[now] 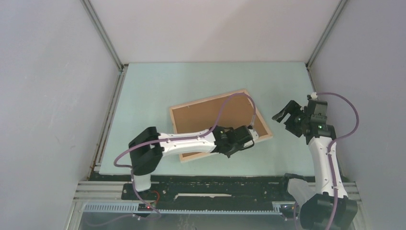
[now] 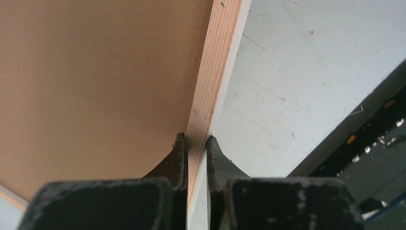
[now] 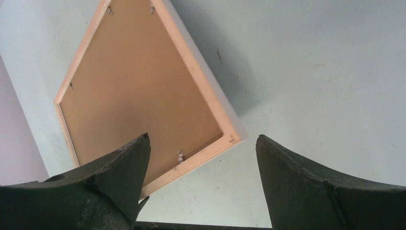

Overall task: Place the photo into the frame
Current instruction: Turn over the photo frame at the center of the board.

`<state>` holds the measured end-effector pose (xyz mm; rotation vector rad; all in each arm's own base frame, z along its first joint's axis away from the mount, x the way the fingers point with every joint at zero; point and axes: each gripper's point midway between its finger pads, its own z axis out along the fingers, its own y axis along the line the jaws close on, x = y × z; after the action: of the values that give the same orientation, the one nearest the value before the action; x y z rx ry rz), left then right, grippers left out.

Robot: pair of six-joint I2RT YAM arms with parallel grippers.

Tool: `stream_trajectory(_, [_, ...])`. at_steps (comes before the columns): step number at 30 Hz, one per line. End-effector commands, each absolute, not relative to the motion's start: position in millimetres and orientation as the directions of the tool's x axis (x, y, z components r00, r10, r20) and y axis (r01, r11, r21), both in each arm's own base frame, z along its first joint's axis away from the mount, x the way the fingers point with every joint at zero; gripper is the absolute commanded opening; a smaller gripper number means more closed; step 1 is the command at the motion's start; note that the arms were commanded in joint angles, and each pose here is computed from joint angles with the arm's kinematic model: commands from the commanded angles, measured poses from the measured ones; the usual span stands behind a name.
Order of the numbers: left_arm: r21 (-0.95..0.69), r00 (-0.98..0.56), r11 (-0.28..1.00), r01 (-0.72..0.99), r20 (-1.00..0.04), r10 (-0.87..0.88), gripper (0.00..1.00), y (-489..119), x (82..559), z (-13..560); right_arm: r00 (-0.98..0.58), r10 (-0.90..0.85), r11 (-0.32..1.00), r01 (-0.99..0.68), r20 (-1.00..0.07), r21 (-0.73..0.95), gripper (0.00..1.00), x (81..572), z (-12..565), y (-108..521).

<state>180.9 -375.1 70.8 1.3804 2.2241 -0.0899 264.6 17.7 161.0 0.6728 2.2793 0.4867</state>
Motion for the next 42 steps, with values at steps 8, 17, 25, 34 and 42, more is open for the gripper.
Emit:
stream_trajectory(8, [0.304,-0.284,0.548,0.779,-0.607,0.742,0.0,-361,207,175,-0.644,0.701,0.647,0.393,-0.307,0.654,0.97,277,153,37])
stream_trajectory(17, [0.312,-0.281,0.54,0.782,-0.597,0.752,0.0,-361,207,175,-0.722,0.679,0.542,0.368,-0.135,0.755,0.96,272,131,85])
stream_trajectory(25, [0.318,-0.282,0.541,0.778,-0.593,0.754,0.0,-360,208,178,-0.712,0.699,0.483,0.413,-0.056,0.772,0.93,273,114,110])
stream_trajectory(34, [0.323,-0.281,0.546,0.773,-0.597,0.751,0.0,-359,209,182,-0.699,0.715,0.432,0.421,-0.019,0.797,0.58,276,113,136])
stream_trajectory(42, [0.323,-0.328,0.61,0.724,-0.617,0.716,0.33,-347,211,193,-0.657,0.751,0.332,0.462,0.066,0.823,0.0,276,131,142])
